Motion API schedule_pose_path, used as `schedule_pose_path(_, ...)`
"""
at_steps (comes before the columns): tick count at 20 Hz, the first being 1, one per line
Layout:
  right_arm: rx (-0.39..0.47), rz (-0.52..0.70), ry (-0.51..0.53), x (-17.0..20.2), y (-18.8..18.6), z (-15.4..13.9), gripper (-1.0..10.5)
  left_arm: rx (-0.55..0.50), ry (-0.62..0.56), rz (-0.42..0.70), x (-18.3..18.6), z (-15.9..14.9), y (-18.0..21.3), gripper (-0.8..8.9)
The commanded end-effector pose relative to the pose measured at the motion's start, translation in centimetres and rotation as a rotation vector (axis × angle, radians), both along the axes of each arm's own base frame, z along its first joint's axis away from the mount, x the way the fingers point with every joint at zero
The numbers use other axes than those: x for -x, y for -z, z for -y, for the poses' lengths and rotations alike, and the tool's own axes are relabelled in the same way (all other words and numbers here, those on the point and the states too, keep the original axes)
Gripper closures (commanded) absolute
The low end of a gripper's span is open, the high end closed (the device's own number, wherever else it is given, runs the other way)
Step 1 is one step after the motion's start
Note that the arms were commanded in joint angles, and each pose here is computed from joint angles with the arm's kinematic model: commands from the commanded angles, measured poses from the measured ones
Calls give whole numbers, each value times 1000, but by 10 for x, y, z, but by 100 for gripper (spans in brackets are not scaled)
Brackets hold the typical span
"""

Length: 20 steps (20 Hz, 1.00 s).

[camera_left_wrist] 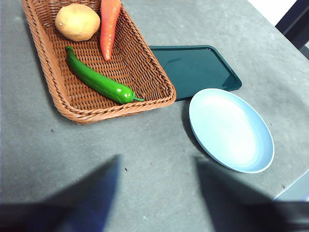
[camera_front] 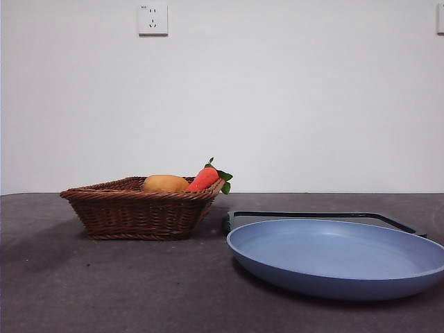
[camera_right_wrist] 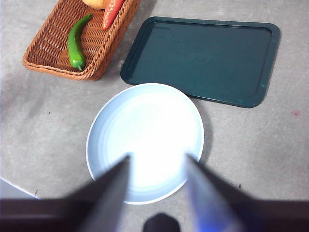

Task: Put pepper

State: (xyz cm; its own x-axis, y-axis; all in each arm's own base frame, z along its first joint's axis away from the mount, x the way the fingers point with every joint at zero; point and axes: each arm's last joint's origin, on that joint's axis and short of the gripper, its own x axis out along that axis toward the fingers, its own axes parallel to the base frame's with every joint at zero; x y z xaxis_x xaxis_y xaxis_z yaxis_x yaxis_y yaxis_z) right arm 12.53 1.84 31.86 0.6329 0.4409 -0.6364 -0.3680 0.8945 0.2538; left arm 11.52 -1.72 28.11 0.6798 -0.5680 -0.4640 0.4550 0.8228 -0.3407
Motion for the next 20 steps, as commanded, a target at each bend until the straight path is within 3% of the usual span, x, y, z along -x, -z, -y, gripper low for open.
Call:
schedule_pose_path(1, 0, -9, 1, -2, -2, 0, 649, 1, 4, 24, 0, 0, -5, 462)
schedule_pose_path(8, 11, -180, -1, -39, 20, -3, 649, 1, 5, 27, 0, 0, -5, 462)
schedule_pose_path(14, 65, -364, -19, -92, 63, -13, 649, 3, 5, 42, -1, 0, -6, 462)
schedule_pose_path(20, 123, -459, -38, -128, 106, -26, 649, 4, 4, 40, -1, 0, -6, 462)
